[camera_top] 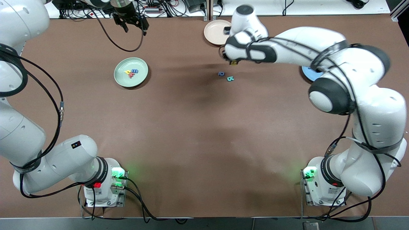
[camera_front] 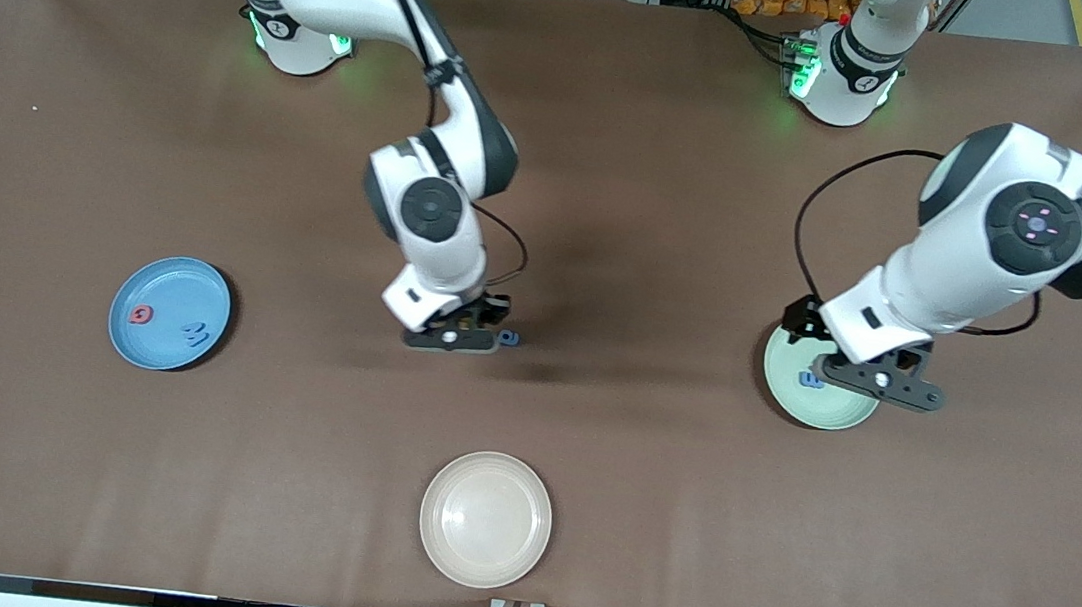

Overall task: Sort uppercase to blue plate, lowercase to green plate
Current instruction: 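Carry the H to the blue plate while the left gripper reaches letters, then release the H on the blue plate while the left gripper lowers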

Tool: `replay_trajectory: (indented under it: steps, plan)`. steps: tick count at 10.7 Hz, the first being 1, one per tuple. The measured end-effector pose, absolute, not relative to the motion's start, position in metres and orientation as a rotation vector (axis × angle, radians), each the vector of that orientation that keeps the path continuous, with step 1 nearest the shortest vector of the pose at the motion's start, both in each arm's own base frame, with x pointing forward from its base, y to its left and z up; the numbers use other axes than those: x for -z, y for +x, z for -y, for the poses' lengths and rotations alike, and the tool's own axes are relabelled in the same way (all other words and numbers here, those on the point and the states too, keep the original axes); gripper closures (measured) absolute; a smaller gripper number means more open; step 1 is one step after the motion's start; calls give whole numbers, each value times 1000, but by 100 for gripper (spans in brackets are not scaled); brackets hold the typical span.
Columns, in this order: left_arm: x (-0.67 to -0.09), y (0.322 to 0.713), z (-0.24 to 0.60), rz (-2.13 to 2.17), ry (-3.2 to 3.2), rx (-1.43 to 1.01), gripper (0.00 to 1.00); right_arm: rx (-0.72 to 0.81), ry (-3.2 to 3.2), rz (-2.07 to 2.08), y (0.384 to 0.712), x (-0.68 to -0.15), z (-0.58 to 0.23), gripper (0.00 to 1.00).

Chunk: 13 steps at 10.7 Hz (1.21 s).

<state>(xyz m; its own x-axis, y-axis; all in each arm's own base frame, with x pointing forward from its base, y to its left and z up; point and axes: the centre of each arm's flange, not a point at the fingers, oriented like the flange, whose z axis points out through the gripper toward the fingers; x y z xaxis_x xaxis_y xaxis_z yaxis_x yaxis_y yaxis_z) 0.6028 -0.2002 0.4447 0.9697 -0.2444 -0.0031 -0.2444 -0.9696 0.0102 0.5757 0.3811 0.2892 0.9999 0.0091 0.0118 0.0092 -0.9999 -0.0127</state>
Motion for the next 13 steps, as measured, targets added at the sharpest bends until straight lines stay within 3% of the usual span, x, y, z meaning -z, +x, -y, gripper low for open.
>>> replay_trajectory:
  steps: [5, 11, 12, 13]
  plan:
    - [-407, 578, 298, 331, 3036, 28, 0, -93, -3302, -131, 586, -272, -230, 65]
    - [-335, 548, 410, 279, 3085, 2, 0, -260, -3368, 47, 589, -284, 27, 65]
    - [-333, 546, 420, 261, 3082, -2, 0, -284, -3371, 50, 586, -281, 48, 64]
    - [-331, 546, 425, 249, 3074, -12, 0, -306, -3370, 48, 583, -276, 54, 56]
